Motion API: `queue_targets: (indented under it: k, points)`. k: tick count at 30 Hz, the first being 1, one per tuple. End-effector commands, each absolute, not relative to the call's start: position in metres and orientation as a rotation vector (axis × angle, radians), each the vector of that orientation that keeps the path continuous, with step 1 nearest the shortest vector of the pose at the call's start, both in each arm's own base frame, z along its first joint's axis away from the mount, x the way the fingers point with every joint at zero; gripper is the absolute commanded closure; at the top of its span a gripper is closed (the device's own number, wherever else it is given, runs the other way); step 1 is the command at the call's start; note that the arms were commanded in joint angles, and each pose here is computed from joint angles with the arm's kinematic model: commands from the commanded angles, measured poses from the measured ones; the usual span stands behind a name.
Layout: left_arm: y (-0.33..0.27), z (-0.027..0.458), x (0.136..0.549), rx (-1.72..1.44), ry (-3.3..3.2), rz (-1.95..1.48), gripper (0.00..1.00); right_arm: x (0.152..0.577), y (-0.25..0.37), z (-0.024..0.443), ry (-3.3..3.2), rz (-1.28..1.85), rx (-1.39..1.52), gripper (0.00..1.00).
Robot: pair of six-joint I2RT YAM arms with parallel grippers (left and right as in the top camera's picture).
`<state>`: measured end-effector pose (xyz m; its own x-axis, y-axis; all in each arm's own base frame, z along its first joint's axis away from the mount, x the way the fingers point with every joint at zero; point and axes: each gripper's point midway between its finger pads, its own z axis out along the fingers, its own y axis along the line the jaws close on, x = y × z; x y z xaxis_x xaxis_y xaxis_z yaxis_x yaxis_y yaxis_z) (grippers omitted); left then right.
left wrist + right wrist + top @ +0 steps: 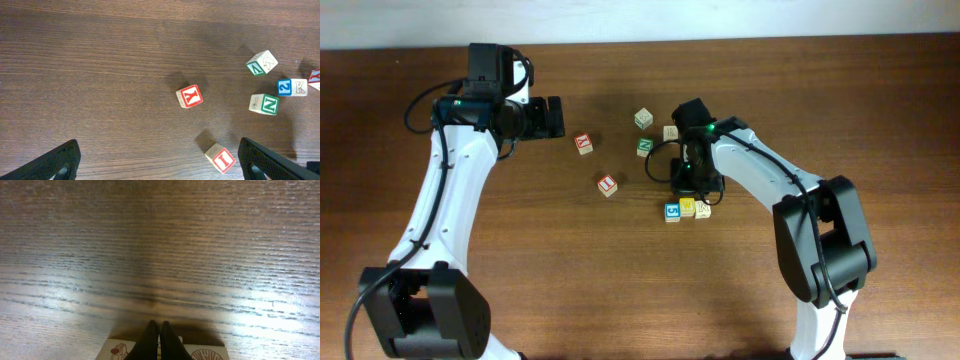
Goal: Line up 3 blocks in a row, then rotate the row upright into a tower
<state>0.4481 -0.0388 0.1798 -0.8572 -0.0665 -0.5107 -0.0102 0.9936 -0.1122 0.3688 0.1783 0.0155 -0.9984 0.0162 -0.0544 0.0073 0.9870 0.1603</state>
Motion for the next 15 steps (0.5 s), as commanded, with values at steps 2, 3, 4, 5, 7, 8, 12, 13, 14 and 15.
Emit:
queue_targets:
  k: [2, 3, 4, 5, 7, 8, 12, 13, 14, 15]
  points:
    - [-0.0371, 0.1829, 0.4518, -0.069, 2.589, -0.138, 0.01, 0.3639, 0.1912, 0.0151, 3.078, 0.245, -0.060, 0.94]
    - [-0.0371, 0.1829, 0.4518, -0.069, 2.589, -0.138, 0.01, 0.3633, 0.1914, 0.0150, 3.080, 0.244, -0.062, 0.94]
    - [-0.0371, 0.1829, 0.4518, -0.069, 2.589, -0.138, 0.01, 0.3616, 0.1908, 0.0148, 3.087, 0.240, -0.062, 0.94]
    - [-0.0371, 0.1829, 0.4518, -0.069, 2.589, -0.138, 0.01, 0.3599, 0.1900, 0.0146, 3.094, 0.236, -0.061, 0.94]
    - [-0.0373, 0.1829, 0.4518, -0.069, 2.589, -0.138, 0.01, 0.3574, 0.1888, 0.0144, 3.105, 0.230, -0.060, 0.95]
    - [-0.0373, 0.1829, 0.4518, -0.069, 2.589, -0.138, 0.01, 0.3568, 0.1885, 0.0143, 3.108, 0.227, -0.059, 0.95]
    - [-0.0371, 0.1829, 0.4518, -0.069, 2.589, -0.138, 0.01, 0.3568, 0.1885, 0.0143, 3.107, 0.227, -0.059, 0.95]
    - [-0.0371, 0.1829, 0.4518, -0.069, 2.589, -0.138, 0.01, 0.3568, 0.1885, 0.0143, 3.107, 0.227, -0.059, 0.95]
    - [-0.0374, 0.1829, 0.4518, -0.069, 2.589, -0.139, 0.01, 0.3568, 0.1885, 0.0143, 3.107, 0.227, -0.059, 0.95]
    - [-0.0371, 0.1829, 0.4518, -0.069, 2.589, -0.138, 0.01, 0.3565, 0.1884, 0.0144, 3.109, 0.227, -0.060, 0.95]
